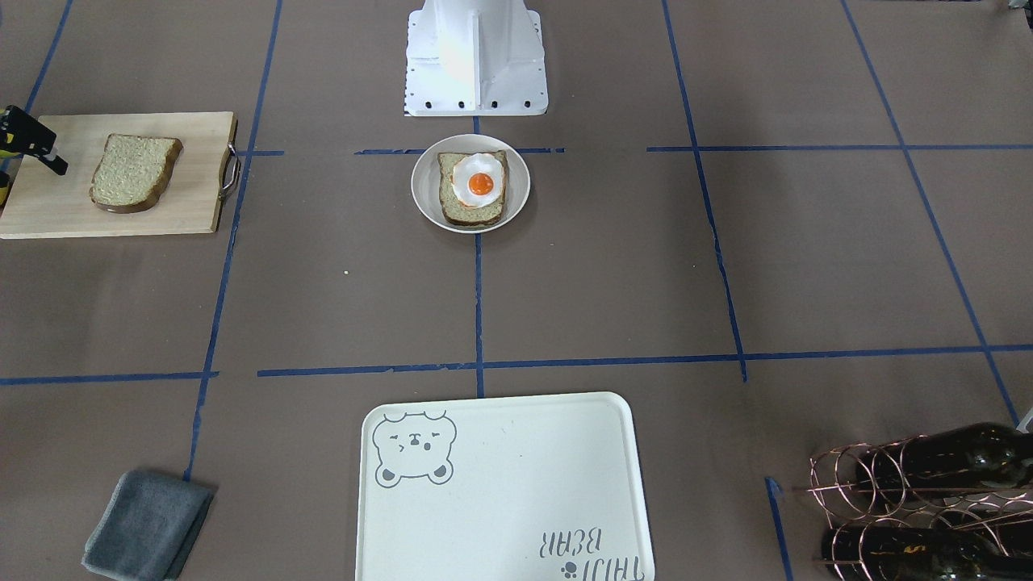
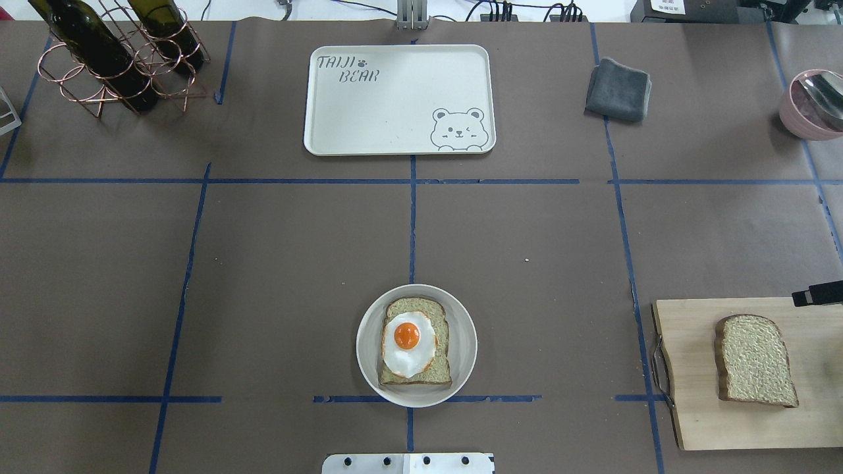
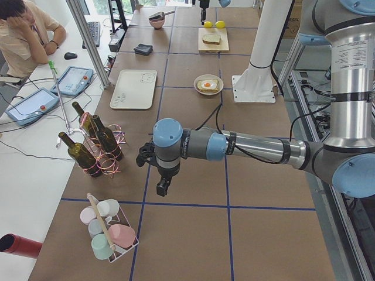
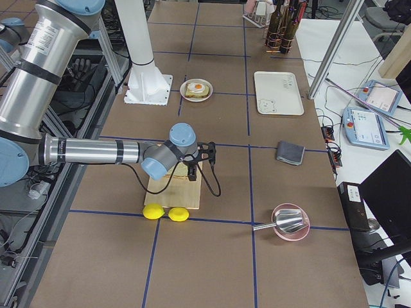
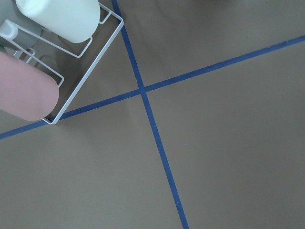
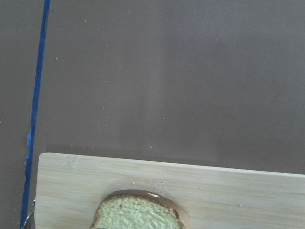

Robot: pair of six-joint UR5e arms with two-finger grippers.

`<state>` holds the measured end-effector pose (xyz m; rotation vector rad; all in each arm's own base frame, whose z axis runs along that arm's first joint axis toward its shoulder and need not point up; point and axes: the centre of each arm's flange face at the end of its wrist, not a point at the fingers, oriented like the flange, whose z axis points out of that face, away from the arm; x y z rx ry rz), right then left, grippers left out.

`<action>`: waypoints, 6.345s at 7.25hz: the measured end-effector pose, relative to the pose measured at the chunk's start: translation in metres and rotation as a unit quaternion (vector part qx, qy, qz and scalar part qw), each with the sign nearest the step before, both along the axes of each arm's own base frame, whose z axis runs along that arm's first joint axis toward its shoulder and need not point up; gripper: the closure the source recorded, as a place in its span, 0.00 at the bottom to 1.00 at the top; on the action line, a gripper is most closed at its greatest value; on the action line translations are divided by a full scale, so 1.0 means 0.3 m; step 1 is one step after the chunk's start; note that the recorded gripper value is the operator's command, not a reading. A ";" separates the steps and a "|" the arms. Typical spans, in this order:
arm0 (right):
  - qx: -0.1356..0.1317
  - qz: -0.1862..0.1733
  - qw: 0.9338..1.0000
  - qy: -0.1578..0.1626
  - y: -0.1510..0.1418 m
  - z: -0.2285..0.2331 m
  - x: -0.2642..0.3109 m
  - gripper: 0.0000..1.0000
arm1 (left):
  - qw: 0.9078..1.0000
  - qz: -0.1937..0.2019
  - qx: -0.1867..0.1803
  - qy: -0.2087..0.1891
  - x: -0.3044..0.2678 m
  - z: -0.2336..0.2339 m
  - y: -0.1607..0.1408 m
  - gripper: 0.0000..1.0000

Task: Make sandwich and place on tray
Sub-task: 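Lower the right gripper to the bread slice on the wooden board and grasp its edge, then lift the bread slice with the right gripper and carry it toward the plate, then lay the bread slice on top of the egg toast with the right gripper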

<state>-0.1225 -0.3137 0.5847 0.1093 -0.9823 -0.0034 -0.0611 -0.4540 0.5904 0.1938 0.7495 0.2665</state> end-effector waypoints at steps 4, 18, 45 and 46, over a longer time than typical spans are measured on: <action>-0.005 -0.012 1.000 -0.009 0.080 0.108 -0.086 0.38 | 1.000 0.000 0.000 0.000 0.000 -0.002 0.000 0.00; -0.018 -0.048 0.999 0.014 0.155 0.161 -0.187 1.00 | 1.000 0.000 0.001 0.001 0.001 -0.003 -0.004 0.00; -0.011 -0.038 0.986 -0.162 -0.006 -1.005 -1.321 0.00 | 1.000 0.001 -0.011 0.002 0.003 0.038 -0.008 0.00; -0.012 -0.037 0.987 -0.158 -0.006 -1.003 -1.325 0.00 | 1.000 0.001 -0.011 0.002 0.003 0.037 -0.008 0.00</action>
